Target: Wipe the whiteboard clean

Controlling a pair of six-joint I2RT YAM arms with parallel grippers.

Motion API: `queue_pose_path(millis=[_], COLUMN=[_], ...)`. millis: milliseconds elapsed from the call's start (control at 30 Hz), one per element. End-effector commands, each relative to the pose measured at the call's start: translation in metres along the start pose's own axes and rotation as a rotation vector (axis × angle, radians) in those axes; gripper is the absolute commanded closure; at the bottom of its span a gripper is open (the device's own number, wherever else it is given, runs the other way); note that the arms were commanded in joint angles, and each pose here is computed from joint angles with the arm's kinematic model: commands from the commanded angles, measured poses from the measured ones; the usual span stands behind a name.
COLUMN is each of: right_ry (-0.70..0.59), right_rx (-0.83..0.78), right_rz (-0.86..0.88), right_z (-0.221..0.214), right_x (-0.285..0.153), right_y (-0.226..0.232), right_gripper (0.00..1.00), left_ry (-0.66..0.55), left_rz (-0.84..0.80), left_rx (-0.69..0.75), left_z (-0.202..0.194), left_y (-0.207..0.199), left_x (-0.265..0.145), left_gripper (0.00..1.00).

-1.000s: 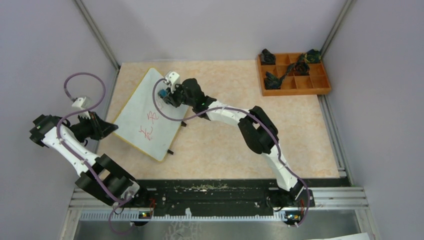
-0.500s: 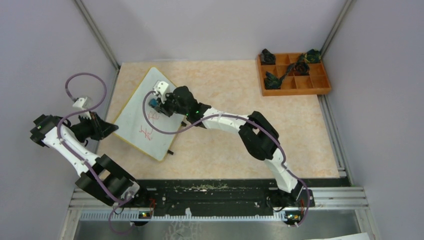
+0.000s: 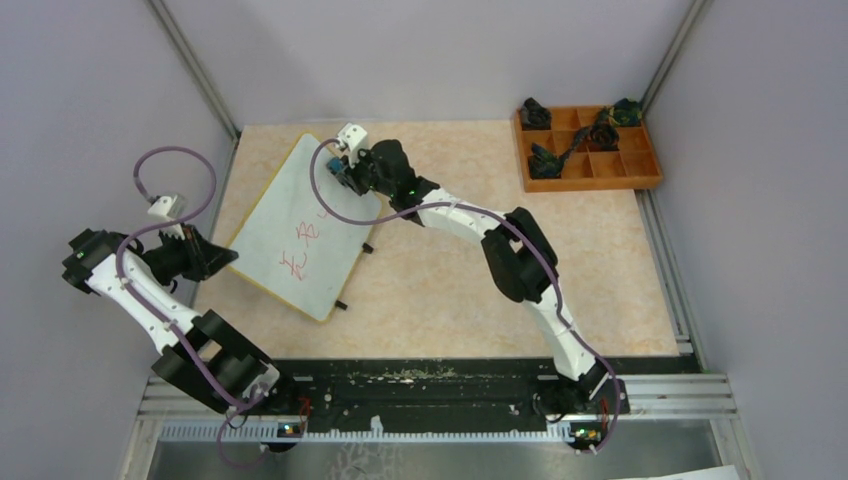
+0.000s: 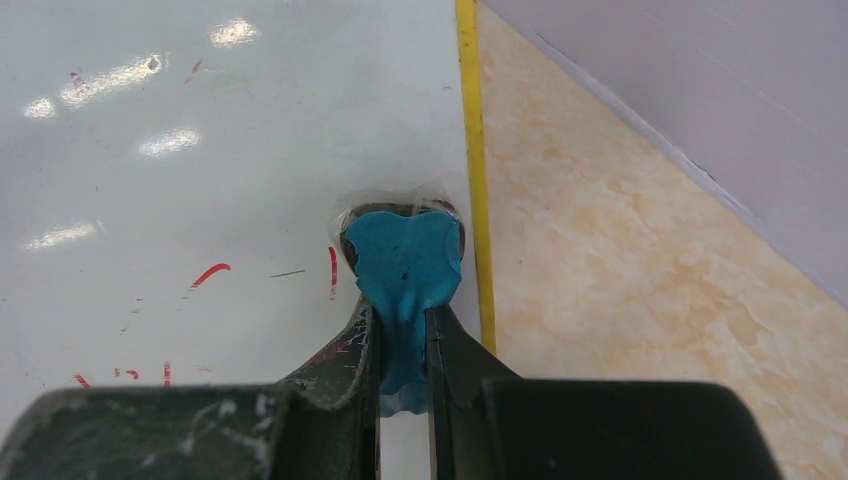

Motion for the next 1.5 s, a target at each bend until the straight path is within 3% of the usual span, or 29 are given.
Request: queue_pose_path(millis=[0,467,833,1000,1333,1467], right_ry=[-0.091,-0.132,-0.139,-0.108,-0.057,-0.049], right_rx=[-0.012,-0.001,-0.005,-0.019,0.035,0.032], right_rz=[0.016,0.159,0.178,0.124,-0.008,-0.008], right_z=[0.028,0.050,0.059,0.048,0.023,0.016], right_x=[0.005,-0.017,-0.019,-0.008,-0.003,-0.003], right_y=[0.004,0.052,0.056,0.044,-0.026,-0.031], right_gripper=[1.00,1.00,1.00,1.00,1.00,1.00], left_ry=[0.038,0.042,0.038,0.039,0.040,0.037], left_rz=[0.038,0.027,0.021,0.022,0.017,0.012], left_rx=[0.099,0.104,0.112,0.117,0.118,0.113], left_z=[0.001,0.000,-0.002,-0.002,-0.003,-0.002], left_y=[0.005,0.005,-0.001,-0.003,-0.003,-0.002], left_x=[-0.002,0.000,0.001,0.001,0.002,0.003], left_gripper=[1.00,1.00,1.00,1.00,1.00,1.00])
Point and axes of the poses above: each gripper's point midway between its finger pads, its own x axis out along the fingers, its own y axis along the line the jaws close on, z = x × y, the point moved 8 cm from there along -x, back along the fingers, and after that the axes turned 5 degrees about -x, right-handed, at the moved point
